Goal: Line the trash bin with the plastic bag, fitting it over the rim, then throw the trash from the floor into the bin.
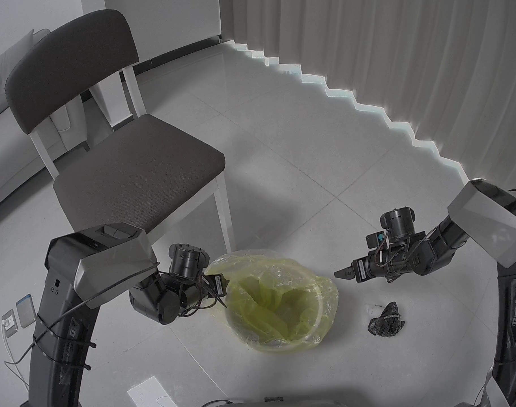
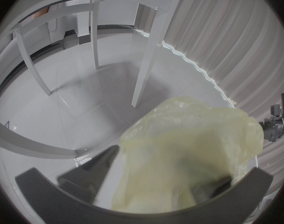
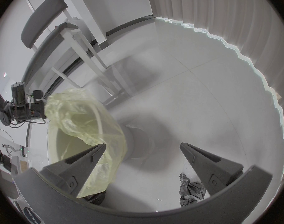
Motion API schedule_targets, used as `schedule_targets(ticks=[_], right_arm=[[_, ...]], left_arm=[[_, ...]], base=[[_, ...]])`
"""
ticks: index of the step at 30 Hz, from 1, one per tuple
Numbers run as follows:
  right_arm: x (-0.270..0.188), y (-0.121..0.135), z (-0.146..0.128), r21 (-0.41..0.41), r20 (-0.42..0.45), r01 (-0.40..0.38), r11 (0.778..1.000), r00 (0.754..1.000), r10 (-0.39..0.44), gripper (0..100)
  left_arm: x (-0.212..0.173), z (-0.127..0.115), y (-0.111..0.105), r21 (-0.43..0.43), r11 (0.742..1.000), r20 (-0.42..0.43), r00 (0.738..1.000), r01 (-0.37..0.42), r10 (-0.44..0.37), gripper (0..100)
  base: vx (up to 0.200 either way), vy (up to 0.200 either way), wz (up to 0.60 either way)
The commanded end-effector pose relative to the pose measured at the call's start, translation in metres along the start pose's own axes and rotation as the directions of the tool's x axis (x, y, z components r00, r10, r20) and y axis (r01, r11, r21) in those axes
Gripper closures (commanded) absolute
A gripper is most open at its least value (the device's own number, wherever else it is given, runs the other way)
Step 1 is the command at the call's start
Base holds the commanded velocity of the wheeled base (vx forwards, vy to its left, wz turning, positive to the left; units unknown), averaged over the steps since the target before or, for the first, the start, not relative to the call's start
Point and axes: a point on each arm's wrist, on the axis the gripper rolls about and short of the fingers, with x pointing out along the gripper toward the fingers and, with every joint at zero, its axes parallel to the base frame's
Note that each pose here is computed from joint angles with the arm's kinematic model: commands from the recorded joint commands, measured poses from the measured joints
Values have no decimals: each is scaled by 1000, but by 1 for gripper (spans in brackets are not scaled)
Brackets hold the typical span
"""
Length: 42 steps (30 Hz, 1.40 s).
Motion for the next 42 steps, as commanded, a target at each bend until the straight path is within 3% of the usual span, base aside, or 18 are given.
schedule_targets(ticks=[1,5,13,15,19,26,33,42], right_arm=[[-29,21,7,-31,26,-28,999,999,29,0],[-28,28,-1,-45,5,-42,998,999,42,0],[-15,31,-8,-56,3,-51,997,999,51,0],[-4,32,-12,-61,5,-57,997,998,58,0],[2,31,-17,-59,-9,-58,997,998,57,0],[6,29,-27,-50,-45,-55,997,998,52,0],[15,26,-34,-44,-64,-52,998,997,49,0],[30,16,-27,-29,-38,-41,999,998,40,0]], left_arm=[[-10,-8,3,5,999,-19,999,-40,40,0],[-33,-13,8,15,998,-40,998,-55,56,0],[-60,5,11,9,998,5,999,-54,54,0],[-76,23,4,36,999,55,998,-33,31,0],[-82,29,-10,88,996,67,998,0,-6,0],[-53,18,-24,236,972,48,998,21,-33,0],[-16,23,-31,243,970,76,996,19,-39,0],[30,42,-37,236,972,44,999,-7,-3,0]], base=[[0,0,0],[0,0,0],[0,0,0],[0,0,0],[0,0,0],[0,0,0],[0,0,0],[0,0,0]])
